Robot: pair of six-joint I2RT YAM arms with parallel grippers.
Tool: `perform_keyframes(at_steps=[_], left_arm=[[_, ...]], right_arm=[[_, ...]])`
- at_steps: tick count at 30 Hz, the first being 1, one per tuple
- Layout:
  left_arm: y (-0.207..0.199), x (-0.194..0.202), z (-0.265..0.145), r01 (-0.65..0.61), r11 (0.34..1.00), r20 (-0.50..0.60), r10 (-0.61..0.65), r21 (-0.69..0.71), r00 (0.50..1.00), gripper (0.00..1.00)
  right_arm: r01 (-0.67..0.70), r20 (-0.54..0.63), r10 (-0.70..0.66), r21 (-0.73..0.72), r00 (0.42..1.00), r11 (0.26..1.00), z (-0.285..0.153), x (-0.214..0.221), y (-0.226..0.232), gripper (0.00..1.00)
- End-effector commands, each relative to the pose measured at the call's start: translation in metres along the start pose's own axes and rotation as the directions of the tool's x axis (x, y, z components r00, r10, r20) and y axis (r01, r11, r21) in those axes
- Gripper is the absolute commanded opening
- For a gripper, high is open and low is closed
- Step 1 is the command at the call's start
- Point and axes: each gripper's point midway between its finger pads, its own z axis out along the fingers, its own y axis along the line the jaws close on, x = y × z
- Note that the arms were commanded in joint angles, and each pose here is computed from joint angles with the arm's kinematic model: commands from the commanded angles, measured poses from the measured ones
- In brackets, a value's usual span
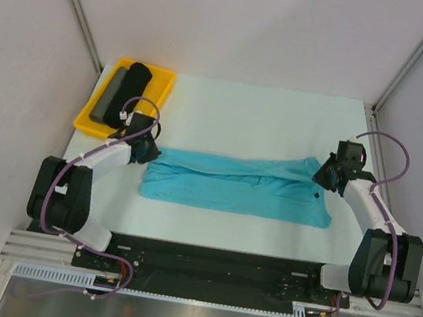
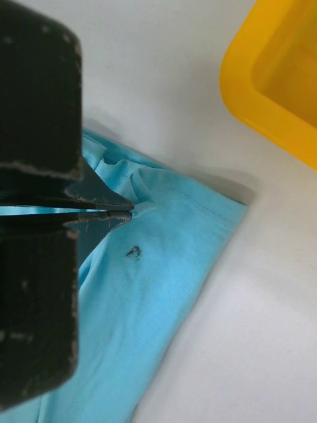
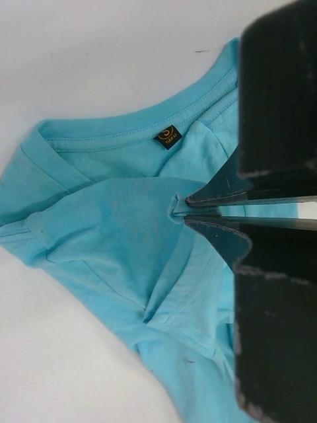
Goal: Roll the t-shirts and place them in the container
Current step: Fold the T-shirt at the center of the board.
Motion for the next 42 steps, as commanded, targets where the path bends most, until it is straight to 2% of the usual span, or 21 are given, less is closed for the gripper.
perform_keyframes(at_steps=[1, 3, 4, 5, 6, 7, 8, 10, 12, 15, 19, 24, 29, 32, 33, 36, 42], left_arm=[[0.000, -0.004, -0.006, 0.033, 0.999, 0.028, -0.033, 0.009, 0.999, 0.08], [0.001, -0.001, -0.005, 0.037, 0.999, 0.019, -0.037, 0.013, 0.999, 0.20], [0.000, -0.001, -0.005, 0.037, 0.999, 0.020, -0.038, 0.018, 0.999, 0.29], [-0.002, -0.002, -0.008, 0.036, 0.999, 0.025, -0.037, 0.033, 0.999, 0.37], [-0.002, -0.003, -0.010, 0.034, 0.999, 0.031, -0.035, 0.038, 0.999, 0.47], [-0.004, -0.005, -0.013, 0.032, 0.998, 0.040, -0.034, 0.046, 0.999, 0.60], [-0.006, -0.011, -0.019, 0.033, 0.998, 0.062, -0.037, 0.061, 0.997, 0.63], [-0.013, -0.015, -0.027, 0.023, 0.995, 0.071, -0.030, 0.098, 0.997, 0.65], [-0.023, -0.017, -0.036, 0.006, 0.990, 0.078, -0.017, 0.138, 0.997, 0.66], [-0.037, -0.017, -0.045, -0.035, 0.984, 0.079, 0.021, 0.175, 0.997, 0.66], [-0.049, -0.009, -0.054, -0.076, 0.976, 0.078, 0.061, 0.202, 0.995, 0.66], [-0.057, 0.001, -0.056, -0.101, 0.968, 0.064, 0.089, 0.228, 0.994, 0.66], [-0.061, 0.004, -0.055, -0.109, 0.966, 0.059, 0.098, 0.235, 0.993, 0.66], [-0.061, 0.006, -0.054, -0.107, 0.966, 0.052, 0.098, 0.234, 0.994, 0.66], [-0.061, 0.006, -0.054, -0.109, 0.966, 0.051, 0.100, 0.234, 0.994, 0.66], [-0.061, 0.007, -0.054, -0.110, 0.966, 0.051, 0.100, 0.235, 0.994, 0.66], [-0.063, 0.011, -0.054, -0.116, 0.963, 0.042, 0.109, 0.245, 0.993, 0.66]], right_arm=[[-0.011, -0.024, 0.010, -0.041, 1.000, 0.999, 0.001, 0.013, 0.004, 0.09], [-0.006, -0.039, 0.004, -0.066, 0.999, 0.998, 0.002, 0.020, 0.007, 0.17], [0.000, -0.050, -0.003, -0.073, 0.999, 0.997, 0.002, 0.025, 0.007, 0.29], [0.007, -0.065, -0.013, -0.084, 0.998, 0.996, -0.001, 0.030, 0.007, 0.34], [0.029, -0.040, -0.033, -0.097, 0.999, 0.995, -0.008, 0.026, 0.010, 0.40], [0.068, -0.030, -0.072, -0.111, 0.997, 0.992, -0.014, 0.030, 0.017, 0.51], [0.097, 0.001, -0.097, -0.100, 0.995, 0.990, -0.017, 0.027, 0.018, 0.56], [0.169, 0.035, -0.166, -0.146, 0.986, 0.975, -0.025, 0.030, 0.040, 0.62], [0.212, 0.102, -0.197, -0.152, 0.975, 0.966, -0.024, 0.022, 0.059, 0.62], [0.284, 0.125, -0.268, -0.140, 0.955, 0.948, -0.005, 0.019, 0.086, 0.62], [0.331, 0.079, -0.324, -0.106, 0.943, 0.938, 0.036, 0.027, 0.095, 0.60], [0.366, 0.067, -0.360, -0.133, 0.931, 0.921, 0.055, 0.035, 0.105, 0.62], [0.377, 0.048, -0.374, -0.133, 0.926, 0.916, 0.057, 0.045, 0.109, 0.51], [0.381, 0.033, -0.380, -0.141, 0.924, 0.914, 0.055, 0.051, 0.112, 0.39], [0.375, 0.034, -0.375, -0.142, 0.927, 0.916, 0.052, 0.051, 0.113, 0.29], [0.386, 0.040, -0.384, -0.143, 0.922, 0.911, 0.043, 0.053, 0.116, 0.15], [0.402, 0.032, -0.402, -0.143, 0.915, 0.904, 0.025, 0.067, 0.120, 0.09]])
